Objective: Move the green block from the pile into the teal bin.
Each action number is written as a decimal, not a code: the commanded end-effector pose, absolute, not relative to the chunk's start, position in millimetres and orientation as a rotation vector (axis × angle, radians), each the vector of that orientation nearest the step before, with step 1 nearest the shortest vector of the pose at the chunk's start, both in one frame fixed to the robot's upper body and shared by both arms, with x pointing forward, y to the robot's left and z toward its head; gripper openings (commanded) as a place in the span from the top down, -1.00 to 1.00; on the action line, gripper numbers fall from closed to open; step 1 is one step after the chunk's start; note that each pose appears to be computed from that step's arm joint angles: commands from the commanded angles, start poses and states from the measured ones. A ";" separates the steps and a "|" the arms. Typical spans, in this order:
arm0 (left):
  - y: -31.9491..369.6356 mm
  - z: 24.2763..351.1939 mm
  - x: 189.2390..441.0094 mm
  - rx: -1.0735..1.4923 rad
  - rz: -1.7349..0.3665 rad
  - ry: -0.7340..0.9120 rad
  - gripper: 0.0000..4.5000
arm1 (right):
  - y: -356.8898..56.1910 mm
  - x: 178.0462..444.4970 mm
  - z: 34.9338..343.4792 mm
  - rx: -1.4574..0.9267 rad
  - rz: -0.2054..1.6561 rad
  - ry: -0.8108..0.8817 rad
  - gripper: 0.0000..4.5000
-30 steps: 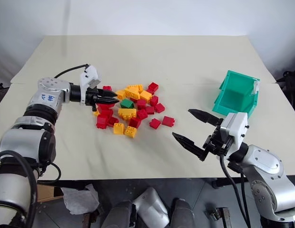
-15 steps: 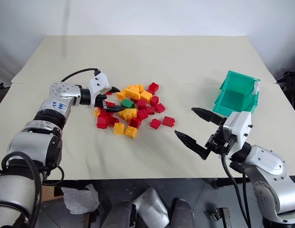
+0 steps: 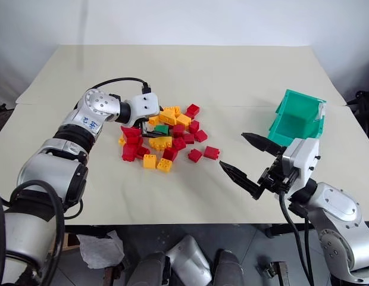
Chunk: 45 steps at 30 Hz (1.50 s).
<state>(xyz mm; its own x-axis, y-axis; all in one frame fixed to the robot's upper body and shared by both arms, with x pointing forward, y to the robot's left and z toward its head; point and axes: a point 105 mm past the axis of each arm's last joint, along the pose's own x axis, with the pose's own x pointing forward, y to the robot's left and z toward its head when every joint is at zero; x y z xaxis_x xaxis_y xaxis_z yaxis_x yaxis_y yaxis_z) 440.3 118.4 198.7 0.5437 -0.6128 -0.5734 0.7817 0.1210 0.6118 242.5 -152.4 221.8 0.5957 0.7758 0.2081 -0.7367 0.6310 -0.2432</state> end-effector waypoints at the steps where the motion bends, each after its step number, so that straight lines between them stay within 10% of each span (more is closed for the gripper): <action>1: 131.9 158.4 427.7 1.029 -1.120 0.403 -0.99 | -152.2 233.4 234.1 -0.156 0.869 -0.357 -1.00; 5: 141.1 140.8 413.2 0.950 -1.212 0.541 -0.91 | -152.5 228.9 232.9 -0.150 0.860 -0.351 -1.00; 12: 147.5 135.7 416.4 0.837 -1.142 0.521 -0.05 | -152.6 226.3 232.2 -0.141 0.855 -0.348 -1.00; 26: 140.4 144.2 420.7 0.738 -1.118 0.417 0.04 | -153.6 226.6 228.6 -0.128 0.860 -0.334 -1.00; 33: 128.4 214.0 432.4 0.583 -1.070 0.118 0.04 | -160.8 224.9 228.0 -0.147 0.816 -0.326 -1.00; 40: 50.9 242.5 391.9 0.719 -1.551 0.015 0.04 | -188.9 212.8 228.5 -0.194 0.664 -0.297 -1.00; 45: -27.0 197.5 364.7 0.790 -1.763 0.078 0.04 | -210.4 194.3 216.9 -0.211 0.557 -0.218 -1.00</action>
<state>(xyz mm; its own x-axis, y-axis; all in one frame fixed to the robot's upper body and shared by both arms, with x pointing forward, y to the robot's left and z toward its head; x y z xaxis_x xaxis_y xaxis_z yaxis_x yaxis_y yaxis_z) 369.3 -12.2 201.0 -0.1216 -0.8432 -0.5237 0.8968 -0.3194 0.3061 202.5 -209.4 205.9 0.8250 0.5538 0.1128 -0.5224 0.8234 -0.2215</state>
